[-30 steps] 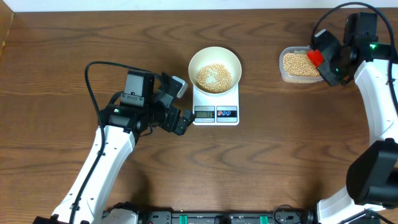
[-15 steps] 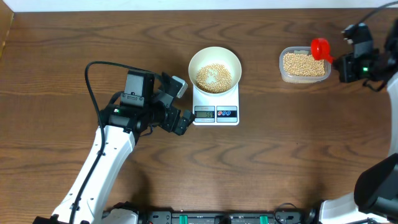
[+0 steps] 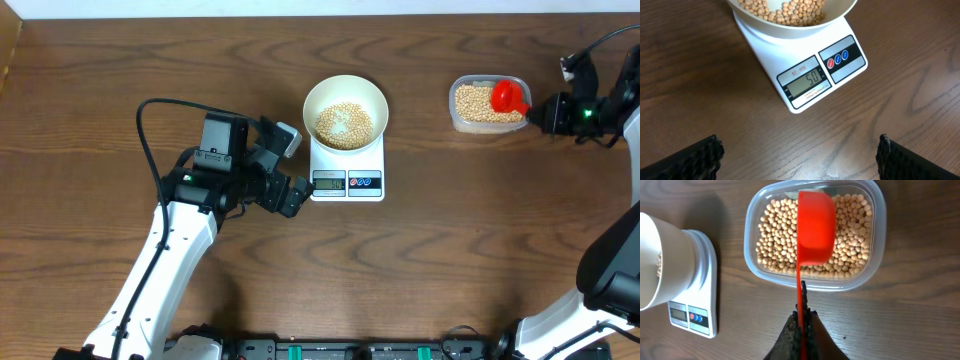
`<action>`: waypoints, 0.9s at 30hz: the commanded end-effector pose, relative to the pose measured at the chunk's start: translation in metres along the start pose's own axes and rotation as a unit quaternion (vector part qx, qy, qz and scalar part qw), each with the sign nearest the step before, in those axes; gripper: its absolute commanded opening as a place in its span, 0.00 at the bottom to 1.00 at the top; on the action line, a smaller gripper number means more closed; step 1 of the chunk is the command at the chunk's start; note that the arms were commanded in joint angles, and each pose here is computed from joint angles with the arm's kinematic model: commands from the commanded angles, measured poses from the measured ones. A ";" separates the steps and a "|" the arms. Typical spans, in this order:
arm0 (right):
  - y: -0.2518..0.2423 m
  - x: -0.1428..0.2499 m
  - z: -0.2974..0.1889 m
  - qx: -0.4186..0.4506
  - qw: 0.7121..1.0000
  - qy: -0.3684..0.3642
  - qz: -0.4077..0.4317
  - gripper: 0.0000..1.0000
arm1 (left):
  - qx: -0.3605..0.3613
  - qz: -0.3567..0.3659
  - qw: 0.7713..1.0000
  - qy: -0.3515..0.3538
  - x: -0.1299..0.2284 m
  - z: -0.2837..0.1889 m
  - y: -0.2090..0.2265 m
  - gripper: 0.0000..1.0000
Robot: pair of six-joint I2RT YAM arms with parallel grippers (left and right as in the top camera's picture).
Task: Scoop item into bowl and weigh 50g on scale
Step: 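Lower the scoop into the tub and open the right gripper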
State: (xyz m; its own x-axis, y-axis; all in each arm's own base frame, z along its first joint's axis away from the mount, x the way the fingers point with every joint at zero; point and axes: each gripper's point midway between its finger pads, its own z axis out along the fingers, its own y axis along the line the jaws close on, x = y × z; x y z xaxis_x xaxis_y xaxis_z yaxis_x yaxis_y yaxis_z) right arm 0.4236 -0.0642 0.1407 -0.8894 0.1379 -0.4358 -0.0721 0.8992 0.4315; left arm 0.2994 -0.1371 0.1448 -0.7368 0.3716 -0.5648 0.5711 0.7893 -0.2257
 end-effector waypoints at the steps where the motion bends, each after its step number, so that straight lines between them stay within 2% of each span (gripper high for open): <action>1: 0.004 -0.004 -0.003 -0.009 1.000 -0.007 0.016 0.18 | -0.002 0.002 1.000 0.003 0.001 0.001 0.001 1.00; 3: 0.003 -0.004 -0.004 -0.008 1.000 -0.007 0.019 0.36 | -0.002 0.002 1.000 0.003 0.001 0.001 0.001 1.00; 11: -0.009 -0.004 -0.010 0.000 0.999 -0.014 0.044 0.62 | -0.002 0.002 1.000 0.003 0.001 0.001 0.001 1.00; 19: -0.024 -0.001 -0.017 0.018 0.997 -0.016 0.071 0.73 | -0.002 0.002 1.000 0.003 0.001 0.001 0.001 1.00; 22: -0.038 0.009 -0.018 0.063 0.993 0.003 0.097 0.76 | -0.002 0.002 1.000 0.003 0.001 0.001 0.001 1.00; 27: -0.042 0.021 -0.019 0.081 0.990 0.027 0.108 0.80 | -0.002 0.002 1.000 0.003 0.001 0.001 0.001 1.00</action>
State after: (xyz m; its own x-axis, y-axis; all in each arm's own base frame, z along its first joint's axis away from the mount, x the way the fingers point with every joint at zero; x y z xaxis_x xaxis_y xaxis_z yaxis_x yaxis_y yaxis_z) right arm 0.4044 -0.0982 0.1290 -0.8996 0.2945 -0.3226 0.1449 0.8979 0.4156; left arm 0.2994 -0.1371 0.1448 -0.7368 0.3716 -0.5648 0.5711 0.7893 -0.2257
